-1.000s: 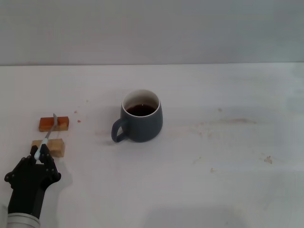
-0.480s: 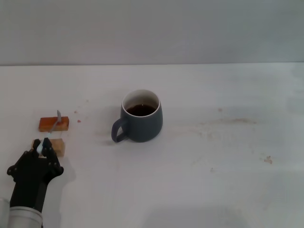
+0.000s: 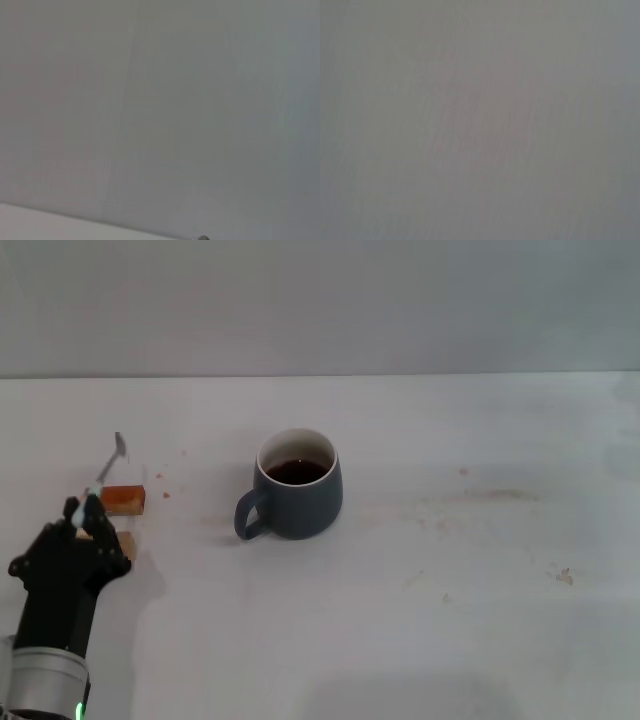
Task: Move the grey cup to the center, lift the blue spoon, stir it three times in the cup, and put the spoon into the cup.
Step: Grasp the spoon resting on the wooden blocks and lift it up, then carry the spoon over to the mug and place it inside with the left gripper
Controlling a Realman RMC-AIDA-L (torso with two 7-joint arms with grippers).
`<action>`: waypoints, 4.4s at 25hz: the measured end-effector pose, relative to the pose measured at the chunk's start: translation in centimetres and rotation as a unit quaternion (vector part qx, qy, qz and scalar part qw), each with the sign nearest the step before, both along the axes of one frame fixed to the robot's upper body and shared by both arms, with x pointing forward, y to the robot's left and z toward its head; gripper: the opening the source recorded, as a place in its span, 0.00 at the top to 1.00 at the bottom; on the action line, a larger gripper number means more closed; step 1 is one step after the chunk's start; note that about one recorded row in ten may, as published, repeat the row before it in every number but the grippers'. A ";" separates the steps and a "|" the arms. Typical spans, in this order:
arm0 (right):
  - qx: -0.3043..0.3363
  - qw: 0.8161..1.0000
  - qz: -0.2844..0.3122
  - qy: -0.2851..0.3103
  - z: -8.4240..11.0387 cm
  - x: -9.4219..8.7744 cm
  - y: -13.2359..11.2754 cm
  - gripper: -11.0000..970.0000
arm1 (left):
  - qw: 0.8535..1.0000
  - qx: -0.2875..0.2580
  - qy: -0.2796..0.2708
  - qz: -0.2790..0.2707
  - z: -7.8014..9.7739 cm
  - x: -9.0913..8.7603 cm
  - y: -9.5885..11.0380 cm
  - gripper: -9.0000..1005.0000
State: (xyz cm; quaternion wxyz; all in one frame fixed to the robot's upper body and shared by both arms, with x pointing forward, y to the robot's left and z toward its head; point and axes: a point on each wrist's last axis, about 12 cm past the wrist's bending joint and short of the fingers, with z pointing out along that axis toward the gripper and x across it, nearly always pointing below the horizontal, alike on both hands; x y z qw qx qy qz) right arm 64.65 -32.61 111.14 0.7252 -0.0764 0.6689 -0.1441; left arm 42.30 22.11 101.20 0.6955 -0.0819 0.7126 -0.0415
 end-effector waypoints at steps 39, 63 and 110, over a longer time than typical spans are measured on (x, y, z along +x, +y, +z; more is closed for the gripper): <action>0.023 1.000 -0.016 0.013 -1.4 -1.0 0.1 0.94 | 0.957 0.077 0.128 -0.248 21.1 8.9 2.2 0.84; 0.053 0.995 -0.073 0.041 -4.3 -4.2 -2.0 0.94 | 0.905 0.102 0.233 -0.339 20.4 10.5 0.1 0.84; 0.027 0.998 -0.040 0.043 -4.1 -3.7 -0.8 0.94 | 0.888 0.092 0.284 -0.349 13.5 16.2 -0.4 0.84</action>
